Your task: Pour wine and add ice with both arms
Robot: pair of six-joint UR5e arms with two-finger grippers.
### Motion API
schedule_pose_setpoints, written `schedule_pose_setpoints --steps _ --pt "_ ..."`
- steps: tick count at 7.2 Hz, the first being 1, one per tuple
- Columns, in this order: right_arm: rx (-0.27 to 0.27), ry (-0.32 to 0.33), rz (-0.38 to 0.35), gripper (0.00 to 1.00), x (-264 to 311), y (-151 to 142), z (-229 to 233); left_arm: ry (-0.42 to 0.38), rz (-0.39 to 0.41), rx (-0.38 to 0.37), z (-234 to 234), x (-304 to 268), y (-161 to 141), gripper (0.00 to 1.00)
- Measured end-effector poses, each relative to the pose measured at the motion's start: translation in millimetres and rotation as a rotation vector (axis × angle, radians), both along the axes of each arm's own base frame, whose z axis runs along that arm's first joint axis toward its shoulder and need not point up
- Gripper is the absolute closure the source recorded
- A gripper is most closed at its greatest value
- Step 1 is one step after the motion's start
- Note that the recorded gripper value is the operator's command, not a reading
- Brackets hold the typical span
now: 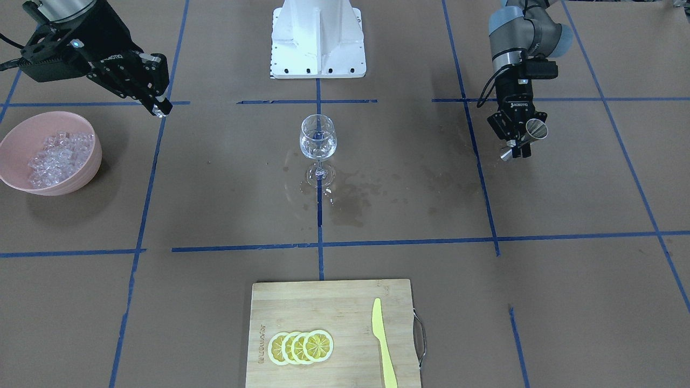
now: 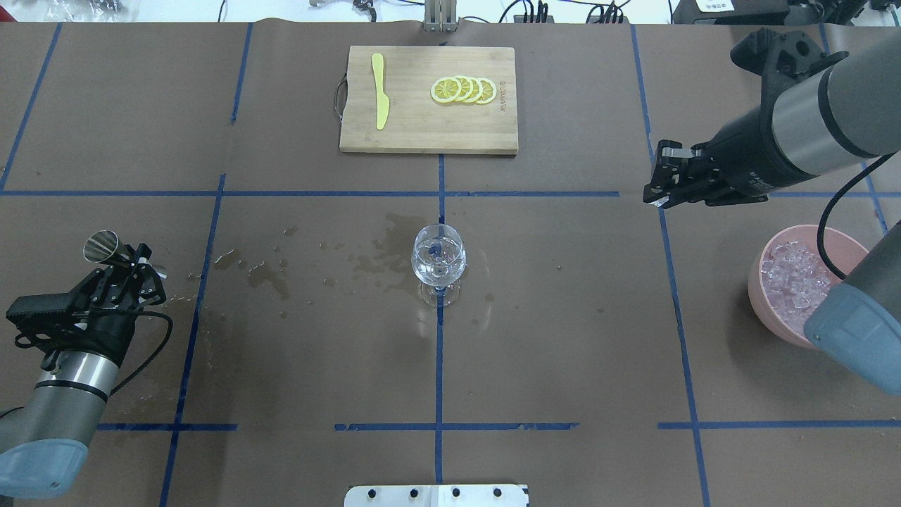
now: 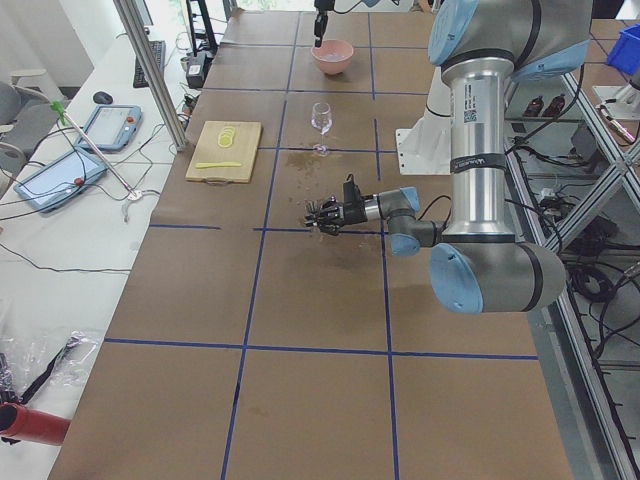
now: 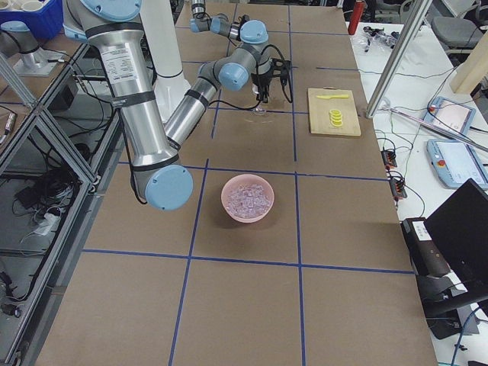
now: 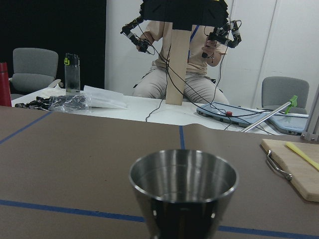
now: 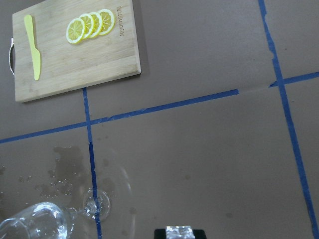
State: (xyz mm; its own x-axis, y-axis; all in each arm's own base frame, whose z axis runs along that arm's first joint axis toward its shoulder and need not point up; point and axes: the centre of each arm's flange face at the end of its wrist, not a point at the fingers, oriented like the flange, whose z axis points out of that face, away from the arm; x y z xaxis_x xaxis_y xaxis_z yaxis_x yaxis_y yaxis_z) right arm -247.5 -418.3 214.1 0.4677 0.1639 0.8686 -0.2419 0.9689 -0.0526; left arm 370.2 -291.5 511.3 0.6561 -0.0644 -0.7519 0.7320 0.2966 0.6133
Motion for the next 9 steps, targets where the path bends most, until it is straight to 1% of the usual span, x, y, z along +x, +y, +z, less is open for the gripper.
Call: schedule_pose_setpoints --steps 1,3,6,9 --pt "-0.002 -0.012 0.005 1.00 -2 1 -7 -0.013 0.002 -0.002 7 2 1 1.00" --pt "0.013 -0.041 0.013 1.00 -3 2 -20 -0.027 0.005 -0.002 15 7 3 1.00" --pt "0.068 -0.112 0.060 1.00 0 2 -36 -0.030 -0.008 0.019 15 14 9 1.00" --pt "0.109 -0.155 0.063 1.00 0 2 -42 -0.025 -0.006 0.031 20 30 19 1.00"
